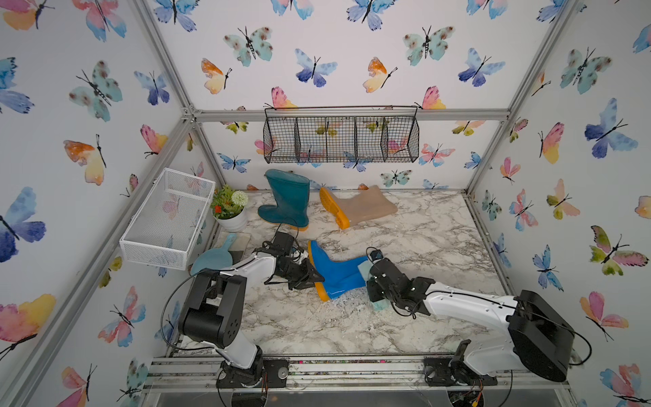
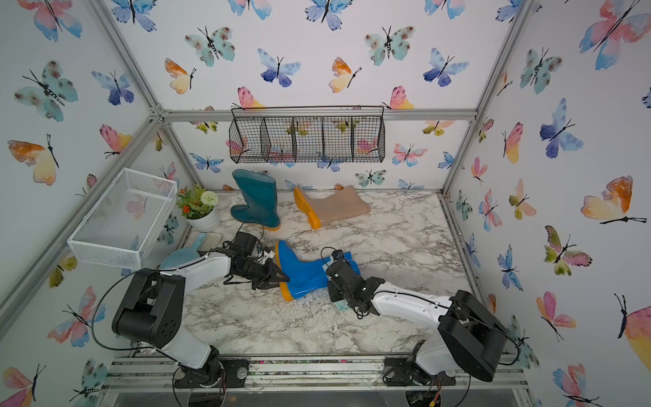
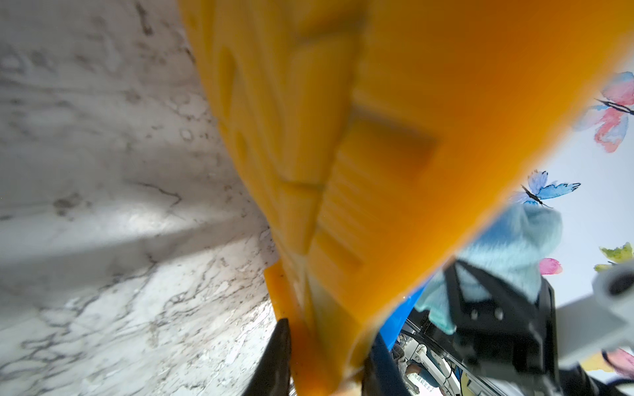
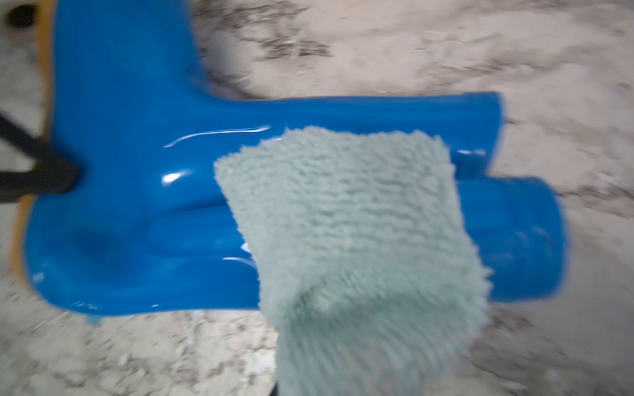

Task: Wipe the rubber boots with a cloth
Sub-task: Wipe the dirt off the rubber boot.

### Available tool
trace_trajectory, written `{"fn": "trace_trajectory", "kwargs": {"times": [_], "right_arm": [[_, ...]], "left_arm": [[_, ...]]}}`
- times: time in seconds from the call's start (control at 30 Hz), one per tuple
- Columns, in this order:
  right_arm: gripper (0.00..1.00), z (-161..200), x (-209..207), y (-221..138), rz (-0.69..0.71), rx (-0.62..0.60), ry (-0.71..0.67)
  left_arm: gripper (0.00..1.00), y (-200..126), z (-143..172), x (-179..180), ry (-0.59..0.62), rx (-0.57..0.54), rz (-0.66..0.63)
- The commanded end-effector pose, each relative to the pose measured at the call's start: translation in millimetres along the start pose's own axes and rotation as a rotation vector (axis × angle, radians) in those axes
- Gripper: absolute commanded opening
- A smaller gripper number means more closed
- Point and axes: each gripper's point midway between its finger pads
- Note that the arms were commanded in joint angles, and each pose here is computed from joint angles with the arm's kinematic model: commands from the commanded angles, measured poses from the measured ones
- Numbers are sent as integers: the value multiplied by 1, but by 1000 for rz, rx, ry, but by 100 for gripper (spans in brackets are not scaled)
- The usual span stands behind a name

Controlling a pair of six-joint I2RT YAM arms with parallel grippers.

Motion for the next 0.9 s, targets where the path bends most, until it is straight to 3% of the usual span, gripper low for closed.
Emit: {"fn": "trace_trajectory", "kwargs": {"times": [0.0,0.1,0.2,0.37,0.53,0.57,0.67,0.73,0.87], "right_arm": [[2,-8,65,6,-156,-6,-93],[2,-1,60,16,-116,24,-107],[3,-5,19,12,-8,11,-49],[3,-7,-84,-17,87,-67,269],[3,-26,-92,-42,103,-106,310],[3,-32,-88,-42,96,-98,315],[3,-52,-75,-38,69,-87,334],[2,-67,-65,-33,37,-90,346],[2,-95,-38,-14,-58,-82,356]], "left_arm": [[0,2,2,-22,42,35,83],[0,6,6,-24,49,45,79],[0,8,9,-24,67,49,63],[0,10,15,-16,88,52,9],[0,18,18,-32,225,71,-139],[4,19,16,-33,248,69,-184],[37,15,7,-39,314,36,-278],[49,7,0,-43,346,-14,-313],[58,-12,-4,-51,398,-127,-307]]}}
Point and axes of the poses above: each gripper's point midway between its finger pads, its own y axis out along the fingers, its own x axis along the line the jaws close on, z = x × y, and after that the axes turned 5 degrees about y, right-handed
